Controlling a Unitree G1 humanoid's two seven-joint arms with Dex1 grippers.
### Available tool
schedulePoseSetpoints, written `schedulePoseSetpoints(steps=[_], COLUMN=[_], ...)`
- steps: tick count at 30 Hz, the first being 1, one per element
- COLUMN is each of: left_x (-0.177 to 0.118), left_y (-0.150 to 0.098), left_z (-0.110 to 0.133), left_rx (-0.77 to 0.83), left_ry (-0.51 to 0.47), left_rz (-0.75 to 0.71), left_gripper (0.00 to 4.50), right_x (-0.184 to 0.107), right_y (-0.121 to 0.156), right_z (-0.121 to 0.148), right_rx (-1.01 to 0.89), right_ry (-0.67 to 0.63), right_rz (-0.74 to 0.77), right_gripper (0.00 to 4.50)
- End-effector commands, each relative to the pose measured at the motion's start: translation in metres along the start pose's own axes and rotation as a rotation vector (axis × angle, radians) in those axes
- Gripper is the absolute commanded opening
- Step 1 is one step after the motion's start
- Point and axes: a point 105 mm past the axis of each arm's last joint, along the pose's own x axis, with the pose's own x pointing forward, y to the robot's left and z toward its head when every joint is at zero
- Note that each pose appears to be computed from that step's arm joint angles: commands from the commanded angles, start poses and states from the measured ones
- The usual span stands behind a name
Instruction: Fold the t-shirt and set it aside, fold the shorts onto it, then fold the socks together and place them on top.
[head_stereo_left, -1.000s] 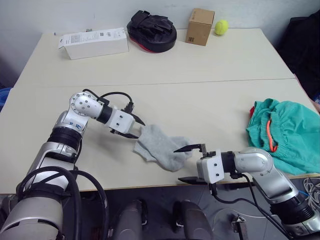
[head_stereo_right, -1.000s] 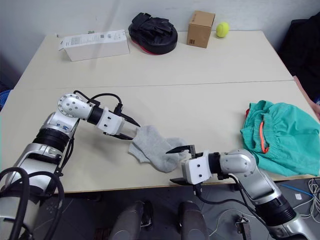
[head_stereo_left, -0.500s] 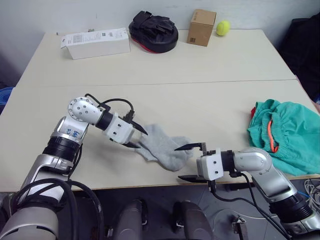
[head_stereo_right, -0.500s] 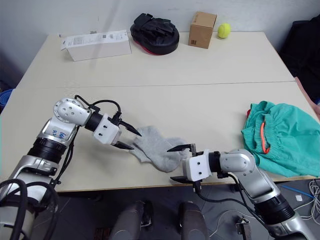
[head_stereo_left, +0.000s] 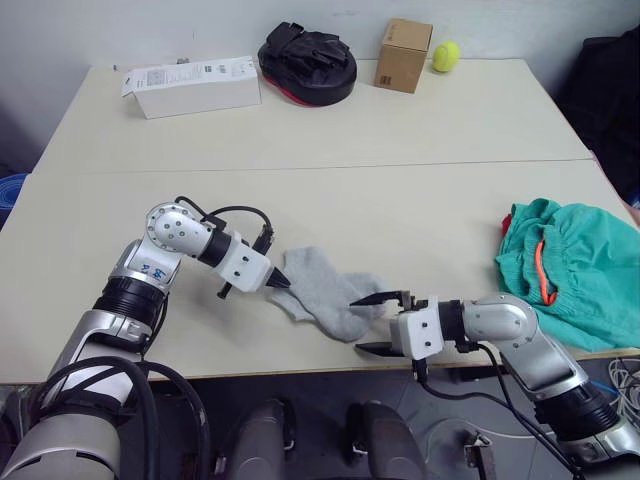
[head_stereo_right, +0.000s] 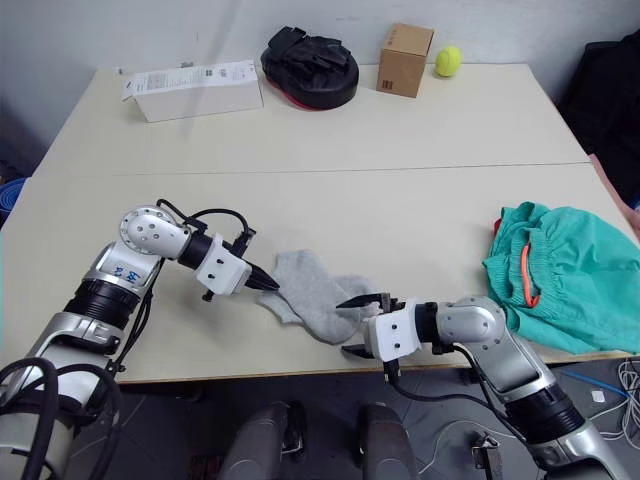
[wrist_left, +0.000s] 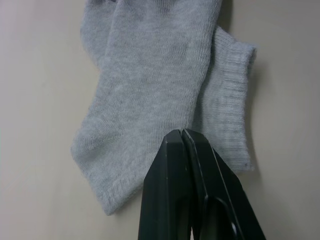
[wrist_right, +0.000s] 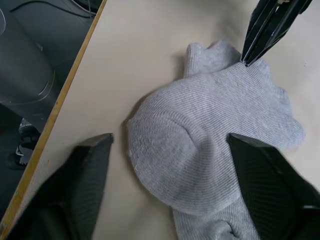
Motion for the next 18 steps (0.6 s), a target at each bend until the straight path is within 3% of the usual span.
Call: schedulePoseSetpoints(steps=[1, 7, 18], left_x=[-0.005, -0.006, -0.011], left_y=[0.010, 0.008, 0.011], left_z=[0.009, 0.008, 0.008], left_rx=[0.044, 0.035, 0.021], left_ry=[-0.005, 0.001, 0.022], left_rz=[0.024, 0.022, 0.055], left_gripper=[0.00, 0.00, 0.00], right_x=[0.002, 0.000, -0.015], right_y=[-0.004, -0.011, -0.025], right_z=[0.005, 0.010, 0.021], right_rx=[-0.035, -0.034, -0.044], right_ry=[-0.023, -0.049, -0.094], right_rz=[-0.024, -0.050, -0.014], right_gripper=[2.13, 0.05, 0.01])
